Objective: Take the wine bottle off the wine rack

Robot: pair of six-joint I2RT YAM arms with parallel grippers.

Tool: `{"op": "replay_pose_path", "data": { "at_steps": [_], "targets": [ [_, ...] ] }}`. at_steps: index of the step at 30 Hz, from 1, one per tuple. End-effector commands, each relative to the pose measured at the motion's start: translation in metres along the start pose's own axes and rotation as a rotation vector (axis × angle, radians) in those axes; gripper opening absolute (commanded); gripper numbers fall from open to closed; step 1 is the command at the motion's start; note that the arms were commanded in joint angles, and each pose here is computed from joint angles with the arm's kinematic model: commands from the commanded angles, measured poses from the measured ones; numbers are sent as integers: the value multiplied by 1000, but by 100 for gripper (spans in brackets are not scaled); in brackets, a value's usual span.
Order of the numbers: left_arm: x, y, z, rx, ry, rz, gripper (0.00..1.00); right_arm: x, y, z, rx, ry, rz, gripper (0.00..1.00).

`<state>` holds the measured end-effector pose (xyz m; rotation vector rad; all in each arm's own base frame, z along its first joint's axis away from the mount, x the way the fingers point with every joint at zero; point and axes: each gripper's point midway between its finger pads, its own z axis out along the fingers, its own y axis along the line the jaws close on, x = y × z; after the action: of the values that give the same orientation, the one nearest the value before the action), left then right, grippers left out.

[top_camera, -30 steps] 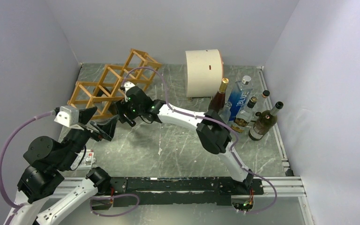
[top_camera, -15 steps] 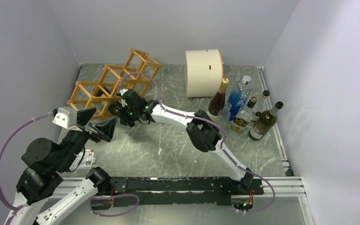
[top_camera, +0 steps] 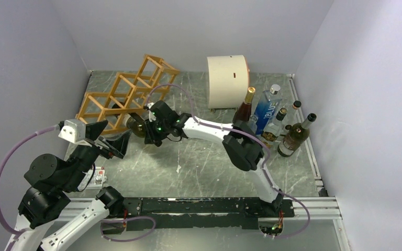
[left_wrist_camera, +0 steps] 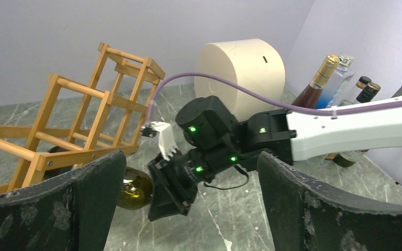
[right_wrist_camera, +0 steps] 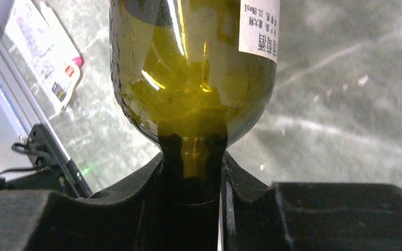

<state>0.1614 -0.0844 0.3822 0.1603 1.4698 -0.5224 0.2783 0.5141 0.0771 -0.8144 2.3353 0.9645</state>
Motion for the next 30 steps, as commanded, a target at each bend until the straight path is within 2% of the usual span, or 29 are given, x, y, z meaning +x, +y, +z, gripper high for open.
{"op": "replay_pose_path", "data": {
  "at_steps": [1,9,18,22,27,30],
  "targets": [
    [-1,-4,1,13,3,-12,99,-53,45,-57,-120,-195,-34,0],
    [17,-9,15,32,63,11,99,-23,47,-123,-99,-170,-78,0],
    [68,-36,51,195,203,144,99,28,21,-188,43,11,-254,0],
    [99,-55,62,333,287,220,99,51,9,-212,79,53,-266,0],
    [144,-94,56,672,359,332,99,69,8,-239,38,84,-259,0],
    [166,-103,51,809,378,418,99,80,11,-250,-12,113,-256,0]
  ]
}}
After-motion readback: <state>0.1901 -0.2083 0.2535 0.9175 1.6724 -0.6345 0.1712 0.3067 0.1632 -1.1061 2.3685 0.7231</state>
